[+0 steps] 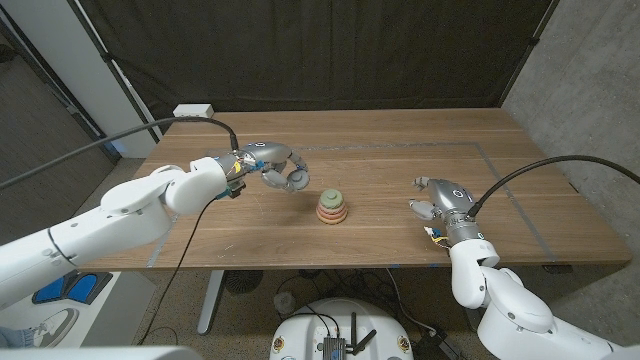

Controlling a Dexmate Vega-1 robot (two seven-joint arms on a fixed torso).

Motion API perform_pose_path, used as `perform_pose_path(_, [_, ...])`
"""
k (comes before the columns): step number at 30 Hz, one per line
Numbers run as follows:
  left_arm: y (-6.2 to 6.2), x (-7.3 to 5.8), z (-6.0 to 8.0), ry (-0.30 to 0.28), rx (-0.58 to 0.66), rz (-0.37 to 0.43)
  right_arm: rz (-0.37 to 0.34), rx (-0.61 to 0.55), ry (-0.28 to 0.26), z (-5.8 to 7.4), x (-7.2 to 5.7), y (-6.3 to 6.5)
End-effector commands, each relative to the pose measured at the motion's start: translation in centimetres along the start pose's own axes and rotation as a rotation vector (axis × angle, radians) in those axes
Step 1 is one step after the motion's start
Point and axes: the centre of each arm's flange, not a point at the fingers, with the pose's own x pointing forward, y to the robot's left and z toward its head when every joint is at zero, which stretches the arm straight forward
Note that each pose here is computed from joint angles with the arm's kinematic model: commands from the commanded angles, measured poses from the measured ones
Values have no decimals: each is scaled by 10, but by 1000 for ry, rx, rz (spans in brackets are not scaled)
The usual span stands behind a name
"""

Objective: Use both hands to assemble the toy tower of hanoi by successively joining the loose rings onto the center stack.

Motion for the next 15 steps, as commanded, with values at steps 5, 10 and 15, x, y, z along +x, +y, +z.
perform_pose_path(5, [0,31,14,-70,-11,-27,-5,-1,3,1,2,-4])
perform_pose_path(10, [-1,43,23,-89,1,-61,-7,1,11,-2,1,-4])
perform_pose_path(15, [-1,51,28,-93,18,-86,-7,6,22,-4,1,-4])
